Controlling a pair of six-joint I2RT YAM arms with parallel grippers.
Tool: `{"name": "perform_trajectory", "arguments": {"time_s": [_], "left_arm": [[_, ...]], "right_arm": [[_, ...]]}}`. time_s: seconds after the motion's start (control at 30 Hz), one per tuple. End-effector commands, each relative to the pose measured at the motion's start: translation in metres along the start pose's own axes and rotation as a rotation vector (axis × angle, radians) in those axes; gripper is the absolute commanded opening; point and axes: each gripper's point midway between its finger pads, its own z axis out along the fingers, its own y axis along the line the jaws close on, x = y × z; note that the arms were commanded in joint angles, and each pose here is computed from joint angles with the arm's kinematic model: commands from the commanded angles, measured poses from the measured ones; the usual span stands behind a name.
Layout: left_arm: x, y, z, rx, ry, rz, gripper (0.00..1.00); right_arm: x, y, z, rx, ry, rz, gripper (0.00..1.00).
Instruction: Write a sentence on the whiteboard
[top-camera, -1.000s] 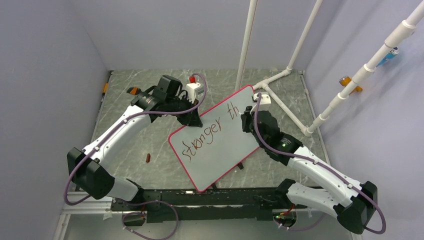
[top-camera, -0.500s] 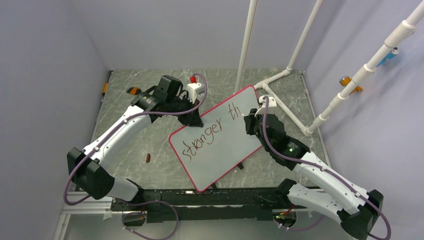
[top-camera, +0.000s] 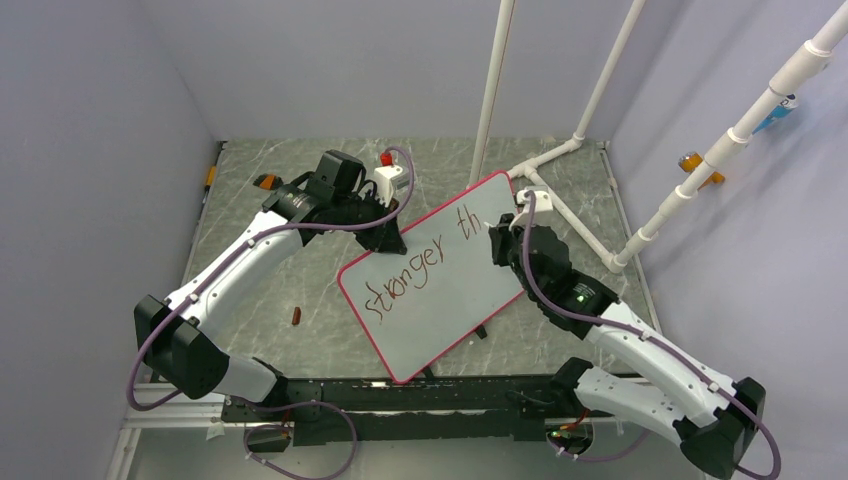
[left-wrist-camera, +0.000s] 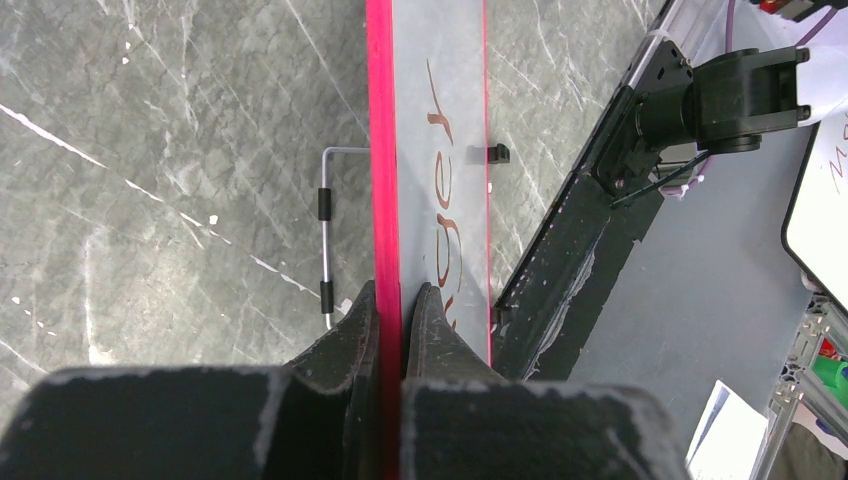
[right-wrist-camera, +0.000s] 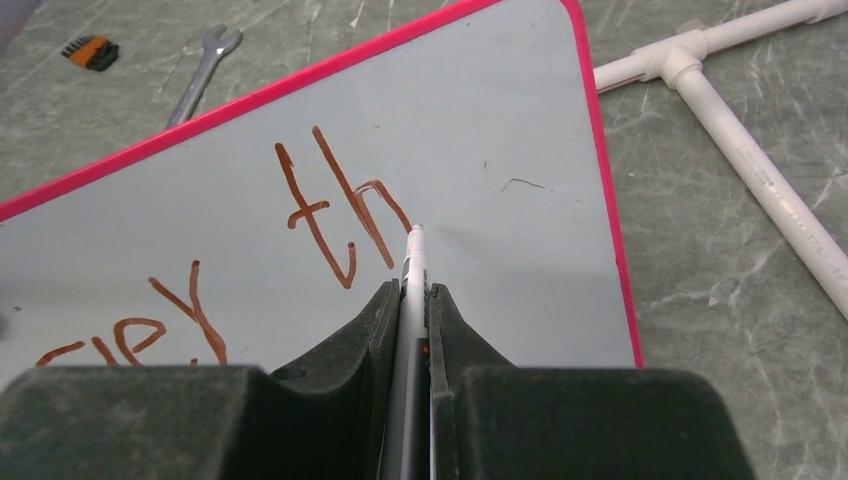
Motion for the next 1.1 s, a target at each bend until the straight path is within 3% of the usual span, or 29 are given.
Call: {"name": "perform_trajectory", "arguments": {"time_s": [0.0,1.07], "left_arm": [[-0.016,0.038,-0.004,-0.189,-0.042,0.231,0.00],[-0.017,0.037,-0.005,-0.187,-0.044,0.235,0.00]], "right_arm": [[-0.030,0.007,0.006,-0.007,-0.068,0.010,0.00],[-0.039,0.008,0.033,-0.030,-0.073,0.010,0.00]]}}
